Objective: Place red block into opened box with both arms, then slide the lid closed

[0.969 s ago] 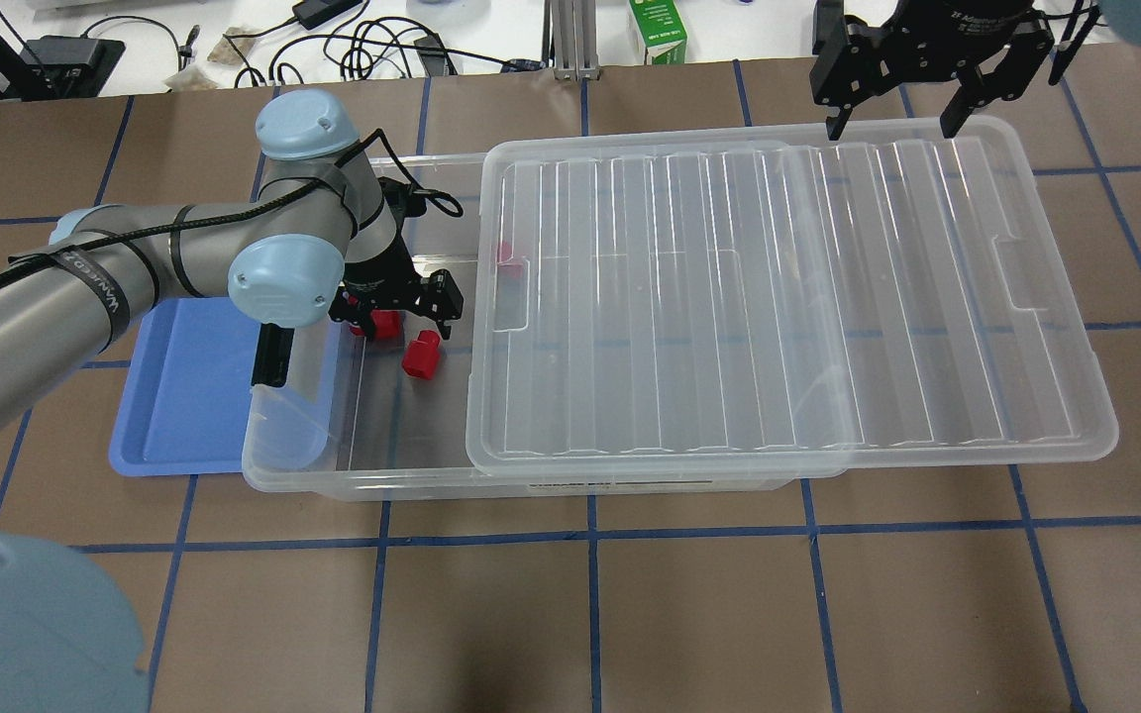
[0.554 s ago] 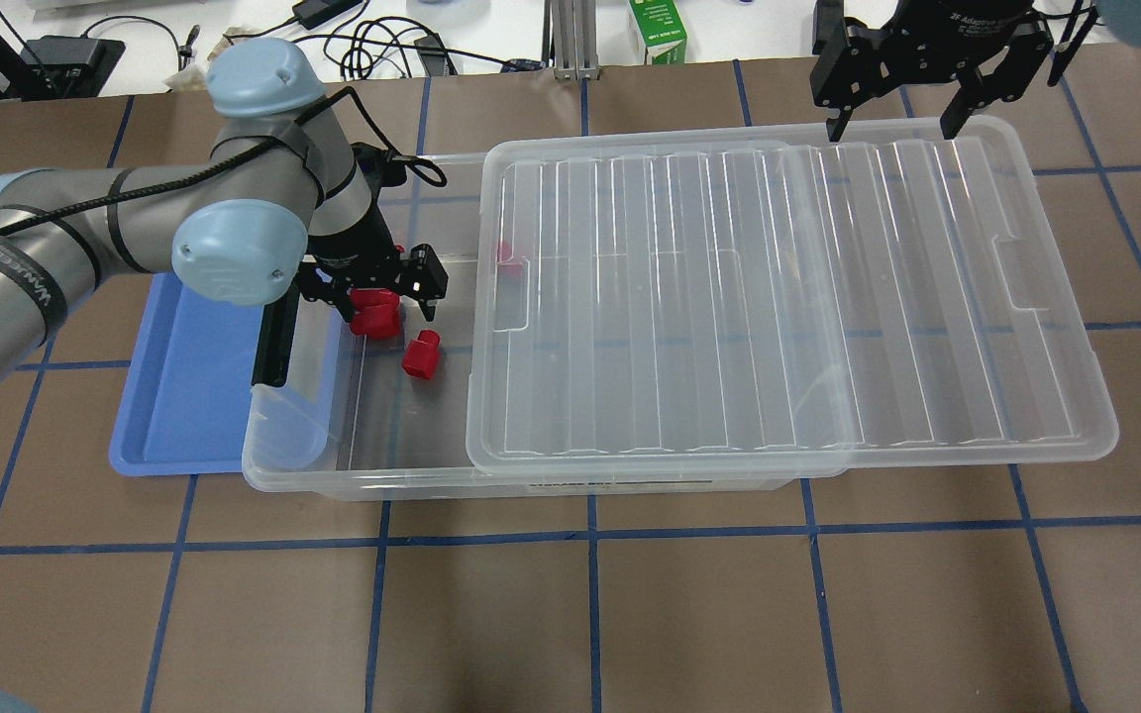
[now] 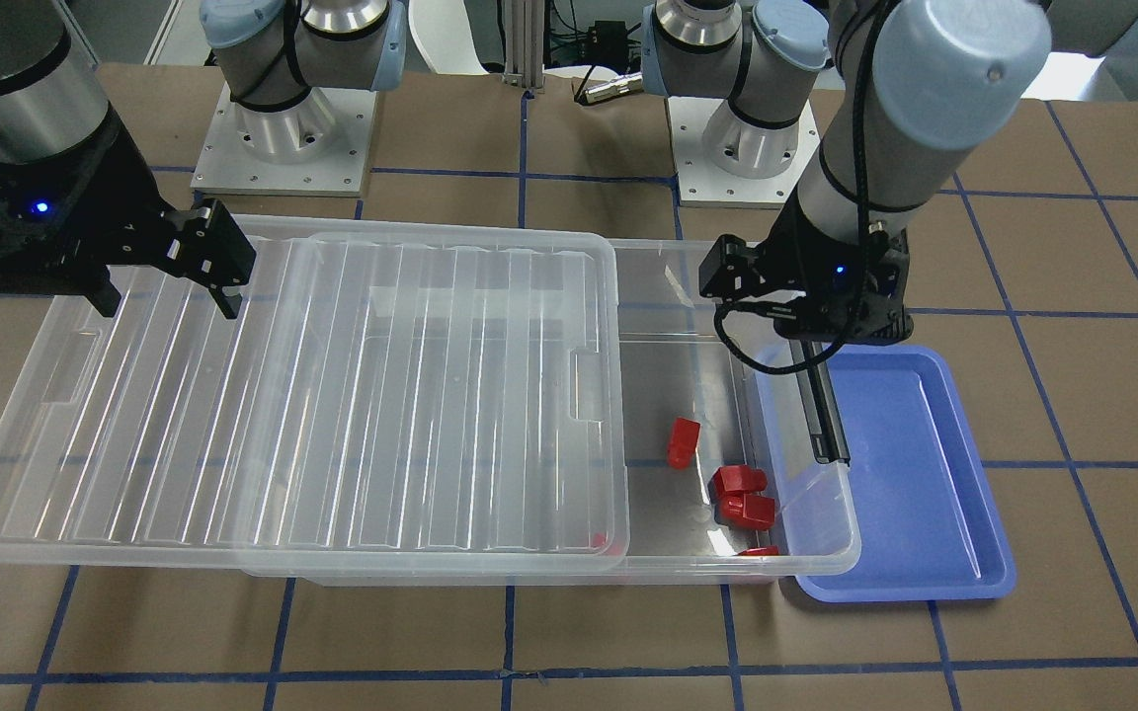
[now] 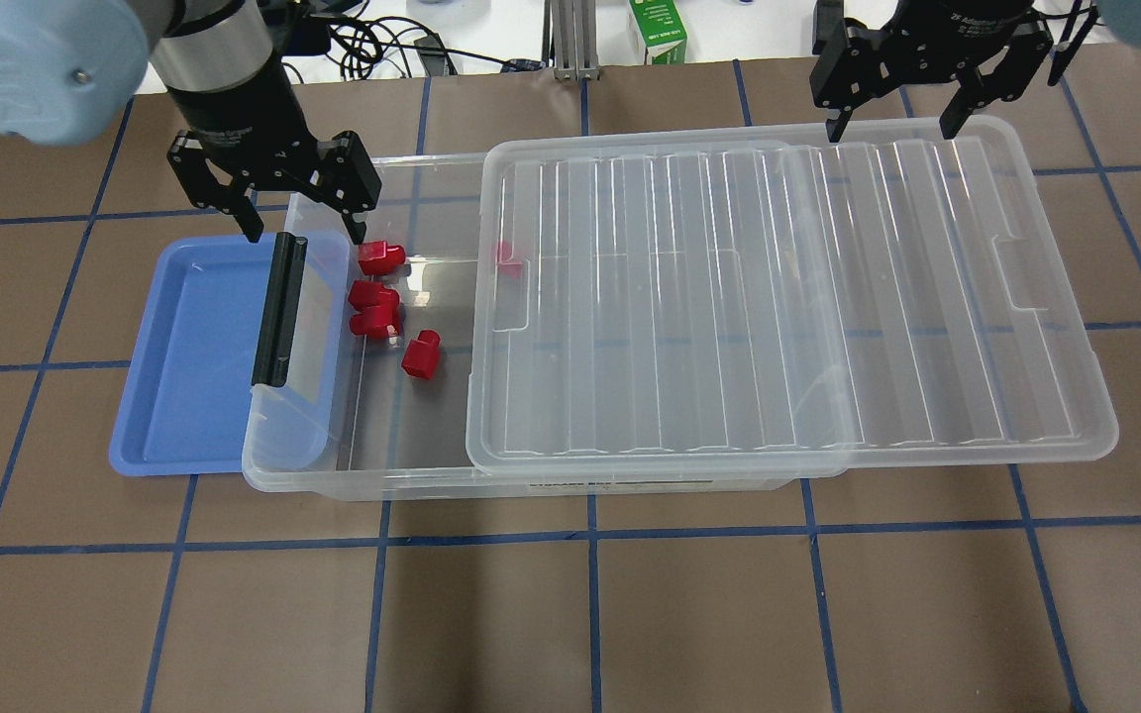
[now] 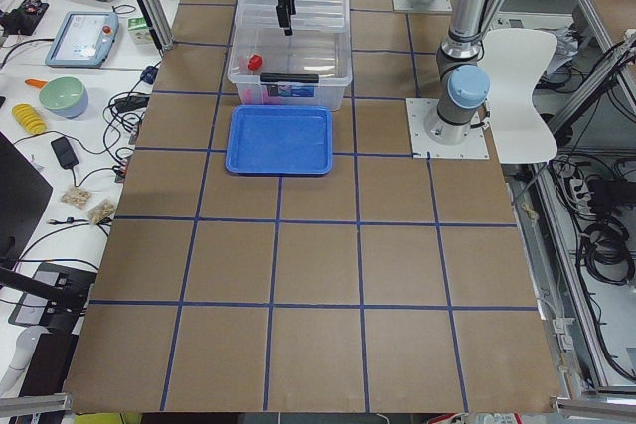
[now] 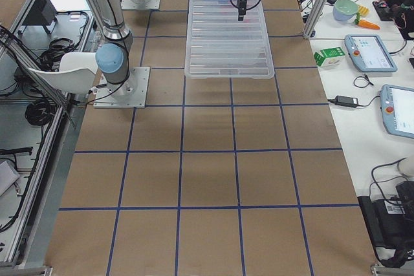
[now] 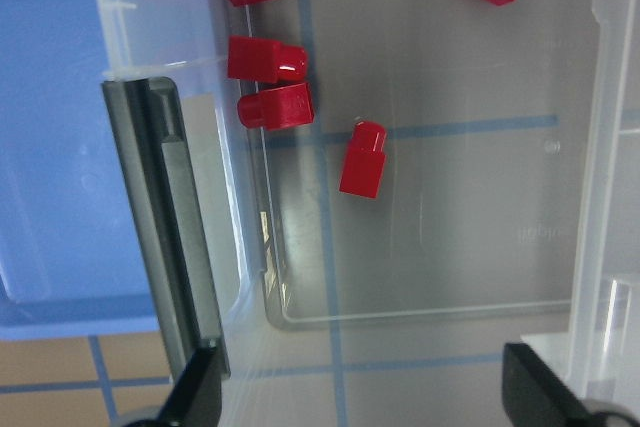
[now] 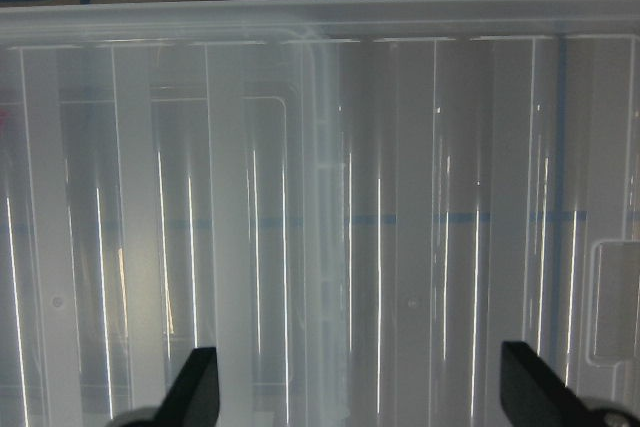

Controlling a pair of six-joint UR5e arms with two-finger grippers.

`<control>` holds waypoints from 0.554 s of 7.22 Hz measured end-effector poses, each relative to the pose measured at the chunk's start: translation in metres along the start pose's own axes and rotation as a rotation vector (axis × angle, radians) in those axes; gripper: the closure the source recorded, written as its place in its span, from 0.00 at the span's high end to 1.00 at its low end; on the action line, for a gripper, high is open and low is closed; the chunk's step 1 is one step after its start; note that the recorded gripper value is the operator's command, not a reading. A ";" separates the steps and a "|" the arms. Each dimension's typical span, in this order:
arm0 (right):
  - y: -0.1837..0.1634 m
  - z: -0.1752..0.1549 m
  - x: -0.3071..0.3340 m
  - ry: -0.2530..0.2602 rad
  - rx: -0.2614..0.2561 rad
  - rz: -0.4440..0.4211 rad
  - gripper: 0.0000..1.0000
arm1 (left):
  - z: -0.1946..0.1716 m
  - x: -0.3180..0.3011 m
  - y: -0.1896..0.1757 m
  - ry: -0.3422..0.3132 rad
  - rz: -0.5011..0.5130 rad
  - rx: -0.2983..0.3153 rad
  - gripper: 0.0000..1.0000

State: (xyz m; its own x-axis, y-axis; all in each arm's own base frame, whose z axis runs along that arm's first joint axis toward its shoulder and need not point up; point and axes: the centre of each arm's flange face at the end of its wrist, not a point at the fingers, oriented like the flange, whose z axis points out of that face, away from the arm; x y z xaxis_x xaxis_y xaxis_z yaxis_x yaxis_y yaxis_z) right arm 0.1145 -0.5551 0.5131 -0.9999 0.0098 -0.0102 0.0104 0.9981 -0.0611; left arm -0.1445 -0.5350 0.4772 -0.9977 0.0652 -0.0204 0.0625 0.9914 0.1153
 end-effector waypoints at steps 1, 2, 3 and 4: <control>0.000 0.000 0.000 0.001 0.000 -0.001 1.00 | -0.015 -0.006 0.015 -0.006 -0.010 0.010 1.00; -0.002 0.001 0.007 0.004 -0.002 -0.005 1.00 | -0.019 -0.013 0.025 -0.006 -0.023 0.007 1.00; -0.006 0.002 0.031 0.017 -0.008 -0.011 1.00 | -0.015 -0.019 0.033 -0.004 -0.033 -0.004 1.00; -0.011 0.003 0.079 0.032 -0.018 -0.021 1.00 | -0.009 -0.024 0.040 -0.001 -0.044 -0.013 1.00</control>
State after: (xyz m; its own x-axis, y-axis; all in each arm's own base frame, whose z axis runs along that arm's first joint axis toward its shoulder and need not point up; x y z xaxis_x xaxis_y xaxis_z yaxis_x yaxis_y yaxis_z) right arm 0.0356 -0.5655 0.5096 -0.9997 -0.0100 0.0227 -0.0110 0.9990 -0.0431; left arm -0.1180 -0.4977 0.4908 -0.9994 0.0214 -0.0268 0.0179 0.9918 0.1266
